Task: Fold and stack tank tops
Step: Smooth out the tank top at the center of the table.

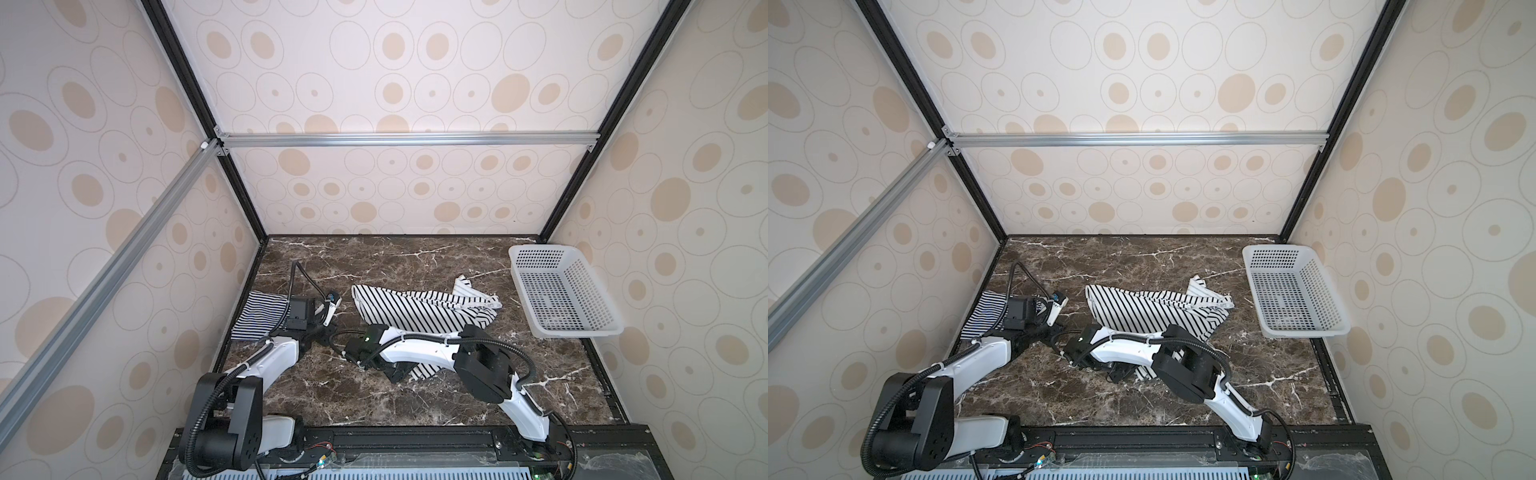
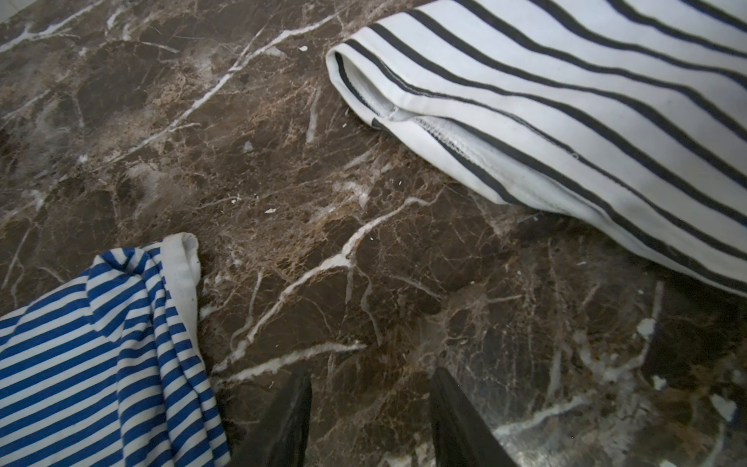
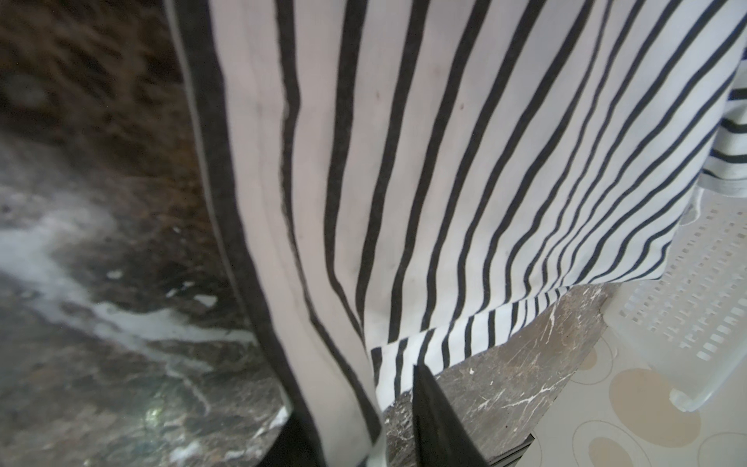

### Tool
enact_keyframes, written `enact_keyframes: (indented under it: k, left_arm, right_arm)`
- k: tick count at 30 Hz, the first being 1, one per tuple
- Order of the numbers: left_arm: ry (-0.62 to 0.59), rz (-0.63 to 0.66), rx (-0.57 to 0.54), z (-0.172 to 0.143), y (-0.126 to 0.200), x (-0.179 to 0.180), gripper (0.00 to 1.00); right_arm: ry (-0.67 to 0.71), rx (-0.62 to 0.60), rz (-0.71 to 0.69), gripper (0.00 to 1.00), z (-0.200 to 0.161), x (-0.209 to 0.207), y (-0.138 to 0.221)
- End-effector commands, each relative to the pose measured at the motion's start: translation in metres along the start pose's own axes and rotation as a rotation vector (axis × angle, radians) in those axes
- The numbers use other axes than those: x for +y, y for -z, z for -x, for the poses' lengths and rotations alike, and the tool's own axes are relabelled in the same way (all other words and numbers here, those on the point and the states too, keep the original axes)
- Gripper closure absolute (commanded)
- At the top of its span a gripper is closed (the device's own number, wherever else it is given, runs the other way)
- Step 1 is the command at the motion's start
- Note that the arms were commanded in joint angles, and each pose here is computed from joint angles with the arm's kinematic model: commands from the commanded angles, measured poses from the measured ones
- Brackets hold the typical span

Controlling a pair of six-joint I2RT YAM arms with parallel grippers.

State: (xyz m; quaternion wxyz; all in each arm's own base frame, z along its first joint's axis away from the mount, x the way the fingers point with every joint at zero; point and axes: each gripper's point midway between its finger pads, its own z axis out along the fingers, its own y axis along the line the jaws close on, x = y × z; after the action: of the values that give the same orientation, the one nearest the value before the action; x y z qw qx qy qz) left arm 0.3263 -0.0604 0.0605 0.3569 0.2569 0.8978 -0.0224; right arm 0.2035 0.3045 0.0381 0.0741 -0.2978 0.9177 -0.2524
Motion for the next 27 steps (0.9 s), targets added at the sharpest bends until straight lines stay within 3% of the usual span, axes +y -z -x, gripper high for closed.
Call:
enact_keyframes:
  k: [1,4,13,19,27]
  left_arm:
    - [0.014,-0.003,-0.013,0.004,-0.001,0.003,0.52]
    - [0.015,-0.004,-0.011,0.004,-0.002,0.003,0.52]
    - [0.012,-0.006,-0.008,0.002,-0.001,0.001,0.52]
    - [0.014,-0.007,-0.010,0.002,-0.001,0.001,0.52]
    - [0.004,-0.013,-0.016,0.003,0.002,-0.001,0.52]
  right_arm:
    - [-0.007,-0.023,-0.049,0.67,0.001,-0.013,0.011]
    - [-0.004,-0.026,-0.051,0.73,0.002,-0.013,0.013]
    - [-0.014,-0.043,-0.061,0.74,0.009,-0.016,0.018]
    - [-0.010,-0.033,-0.055,0.81,0.009,-0.012,0.012]
    - [-0.026,-0.006,-0.016,0.77,0.000,-0.011,0.002]
